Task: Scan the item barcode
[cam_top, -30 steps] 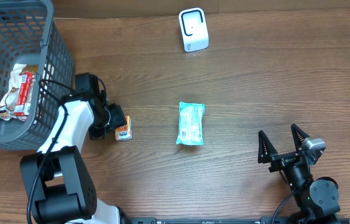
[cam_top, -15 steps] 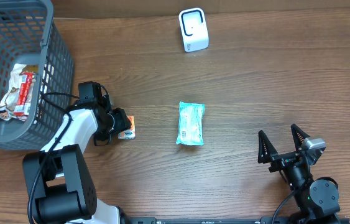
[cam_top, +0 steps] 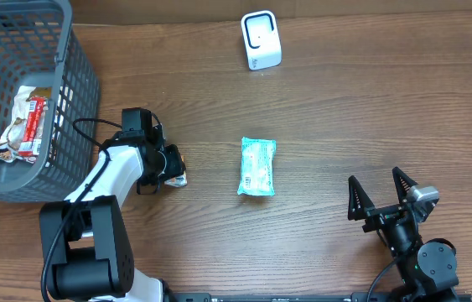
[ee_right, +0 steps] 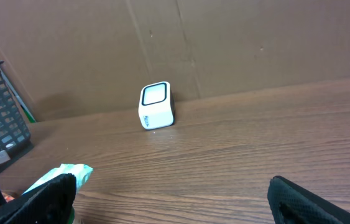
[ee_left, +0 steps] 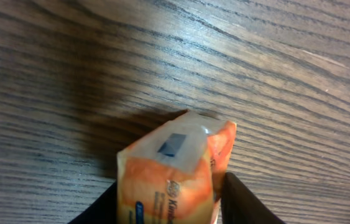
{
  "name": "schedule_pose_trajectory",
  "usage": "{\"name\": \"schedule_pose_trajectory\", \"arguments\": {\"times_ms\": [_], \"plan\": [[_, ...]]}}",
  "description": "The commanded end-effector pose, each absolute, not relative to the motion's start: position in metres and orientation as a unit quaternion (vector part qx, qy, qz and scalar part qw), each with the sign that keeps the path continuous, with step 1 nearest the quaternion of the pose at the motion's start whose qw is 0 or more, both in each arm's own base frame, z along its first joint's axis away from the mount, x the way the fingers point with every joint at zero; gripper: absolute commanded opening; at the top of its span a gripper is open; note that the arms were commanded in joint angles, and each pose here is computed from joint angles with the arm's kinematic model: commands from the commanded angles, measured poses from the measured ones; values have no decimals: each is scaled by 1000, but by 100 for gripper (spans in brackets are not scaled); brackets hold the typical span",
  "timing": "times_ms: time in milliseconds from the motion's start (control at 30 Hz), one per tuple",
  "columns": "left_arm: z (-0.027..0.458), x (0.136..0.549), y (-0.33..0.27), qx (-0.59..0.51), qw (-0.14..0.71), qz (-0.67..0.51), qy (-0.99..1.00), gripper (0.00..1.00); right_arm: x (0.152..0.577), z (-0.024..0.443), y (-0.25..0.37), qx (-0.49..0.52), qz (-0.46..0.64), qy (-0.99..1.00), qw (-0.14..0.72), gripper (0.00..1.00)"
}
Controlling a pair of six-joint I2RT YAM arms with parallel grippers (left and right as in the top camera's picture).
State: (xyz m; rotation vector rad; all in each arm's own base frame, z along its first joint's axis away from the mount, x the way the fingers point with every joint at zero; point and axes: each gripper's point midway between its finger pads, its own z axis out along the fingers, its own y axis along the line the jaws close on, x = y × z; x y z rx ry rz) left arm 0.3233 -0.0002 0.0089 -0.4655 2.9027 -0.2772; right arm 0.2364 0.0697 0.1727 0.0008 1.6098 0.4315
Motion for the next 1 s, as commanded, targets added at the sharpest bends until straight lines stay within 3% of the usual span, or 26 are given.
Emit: {"name": "schedule_pose_trajectory", "arguments": {"times_ms": [0, 100, 333, 467, 967], "plan": [[8, 320, -3, -146, 93, -98, 980, 26, 237, 170, 69, -1, 190, 715, 673, 100], [9, 322, -3, -145, 96, -98, 980, 17, 237, 170, 69, -1, 190, 715, 673, 100], [25, 331, 0, -146, 97, -93, 980, 13, 237, 170, 69, -1, 190, 715, 673, 100], [42, 338, 3, -146, 96, -86, 981, 5, 237, 170, 69, -1, 190, 715, 673, 100], [54, 341, -16, -46, 129, 124, 983, 4, 237, 170, 69, -1, 190, 715, 673, 100]]}}
